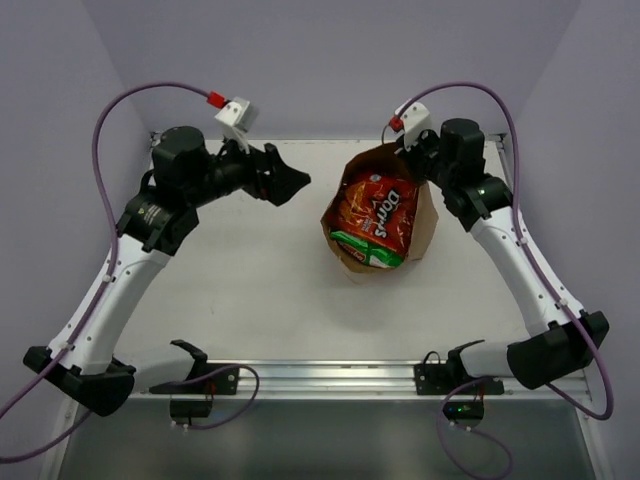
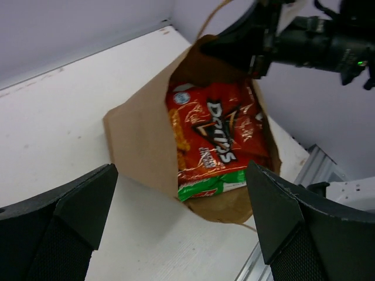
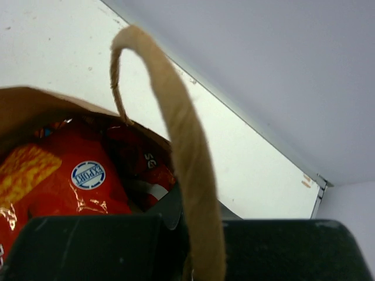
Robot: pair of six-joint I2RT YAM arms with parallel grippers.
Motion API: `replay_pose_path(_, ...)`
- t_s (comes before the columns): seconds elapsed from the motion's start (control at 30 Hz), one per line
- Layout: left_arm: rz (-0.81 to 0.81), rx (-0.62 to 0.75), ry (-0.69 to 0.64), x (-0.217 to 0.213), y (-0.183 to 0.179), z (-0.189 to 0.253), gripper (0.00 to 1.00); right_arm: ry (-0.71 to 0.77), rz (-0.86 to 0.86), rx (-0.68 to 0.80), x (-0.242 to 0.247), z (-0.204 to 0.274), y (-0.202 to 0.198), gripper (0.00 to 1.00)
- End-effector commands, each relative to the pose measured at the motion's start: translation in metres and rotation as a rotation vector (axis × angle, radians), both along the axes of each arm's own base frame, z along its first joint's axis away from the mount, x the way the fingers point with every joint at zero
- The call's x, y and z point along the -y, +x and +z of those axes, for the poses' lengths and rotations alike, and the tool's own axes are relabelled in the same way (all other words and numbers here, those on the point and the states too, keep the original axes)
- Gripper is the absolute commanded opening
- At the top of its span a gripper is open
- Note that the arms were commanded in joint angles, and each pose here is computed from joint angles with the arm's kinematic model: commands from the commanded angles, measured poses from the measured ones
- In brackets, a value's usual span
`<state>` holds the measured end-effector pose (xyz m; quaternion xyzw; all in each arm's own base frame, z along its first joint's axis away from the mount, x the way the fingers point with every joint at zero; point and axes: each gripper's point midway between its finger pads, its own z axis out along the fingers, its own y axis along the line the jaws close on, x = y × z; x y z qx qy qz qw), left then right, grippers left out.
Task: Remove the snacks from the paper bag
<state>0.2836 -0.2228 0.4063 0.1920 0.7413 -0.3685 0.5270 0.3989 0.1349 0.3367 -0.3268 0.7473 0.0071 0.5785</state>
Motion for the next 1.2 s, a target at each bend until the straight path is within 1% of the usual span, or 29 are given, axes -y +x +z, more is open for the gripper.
replay_pose_path(0.0,-0.044,0.067,-0.06,0.044,-0.004,0.032,1.0,0.091,-0.022,0.454,0.001,0.131,-0.009,0.0)
replay_pose_path(0.03,-0.017,0.068,-0.06,0.05,-0.002,0.032,1.0,0.094,-0.03,0.453,0.0,0.129,-0.011,0.0)
replay_pose_path(0.07,-0.049,0.061,-0.059,0.069,-0.012,0.029,1.0,0.092,-0.032,0.442,-0.001,0.122,-0.014,0.0)
replay_pose_path(0.1,-0.051,0.053,-0.058,0.081,-0.01,0.024,1.0,0.101,-0.045,0.437,0.0,0.119,-0.016,0.0)
replay_pose_path(0.13,-0.009,0.049,-0.053,0.085,-0.006,0.02,1.0,0.114,-0.061,0.437,0.001,0.118,-0.018,0.0)
replay_pose_path(0.17,-0.026,0.042,-0.05,0.099,-0.014,0.017,1.0,0.123,-0.067,0.424,0.001,0.112,-0.022,0.0)
replay_pose_path(0.23,-0.008,0.002,-0.035,0.119,-0.015,-0.001,1.0,0.152,-0.101,0.388,0.004,0.104,-0.024,0.0)
replay_pose_path(0.3,0.024,-0.03,-0.039,0.13,-0.013,-0.015,1.0,0.173,-0.129,0.355,0.007,0.095,-0.027,0.0)
replay_pose_path(0.33,0.033,-0.049,-0.026,0.136,-0.015,-0.028,1.0,0.178,-0.137,0.337,0.006,0.09,-0.029,0.0)
replay_pose_path(0.37,0.037,-0.057,-0.042,0.142,-0.016,-0.032,1.0,0.177,-0.154,0.315,0.008,0.08,-0.03,0.0)
replay_pose_path(0.43,0.039,-0.072,-0.019,0.153,-0.023,-0.049,1.0,0.215,-0.171,0.294,0.01,0.077,-0.037,0.0)
replay_pose_path(0.6,0.068,-0.102,0.001,0.172,-0.027,-0.076,1.0,0.26,-0.236,0.22,0.017,0.062,-0.053,0.0)
replay_pose_path(0.8,0.086,-0.125,0.008,0.191,-0.033,-0.096,1.0,0.311,-0.298,0.135,0.016,0.048,-0.067,0.0)
replay_pose_path(1.0,0.047,-0.141,0.024,0.215,-0.042,-0.114,1.0,0.36,-0.331,0.071,0.015,0.033,-0.075,0.0)
replay_pose_path(1.07,0.038,-0.147,0.038,0.22,-0.043,-0.122,0.98,0.357,-0.324,0.064,0.014,0.03,-0.076,0.0)
replay_pose_path(1.1,0.032,-0.15,0.045,0.222,-0.045,-0.126,0.98,0.384,-0.332,0.052,0.013,0.028,-0.077,0.0)
replay_pose_path(1.17,0.031,-0.162,0.064,0.224,-0.046,-0.137,0.95,0.391,-0.333,0.047,0.012,0.027,-0.078,0.0)
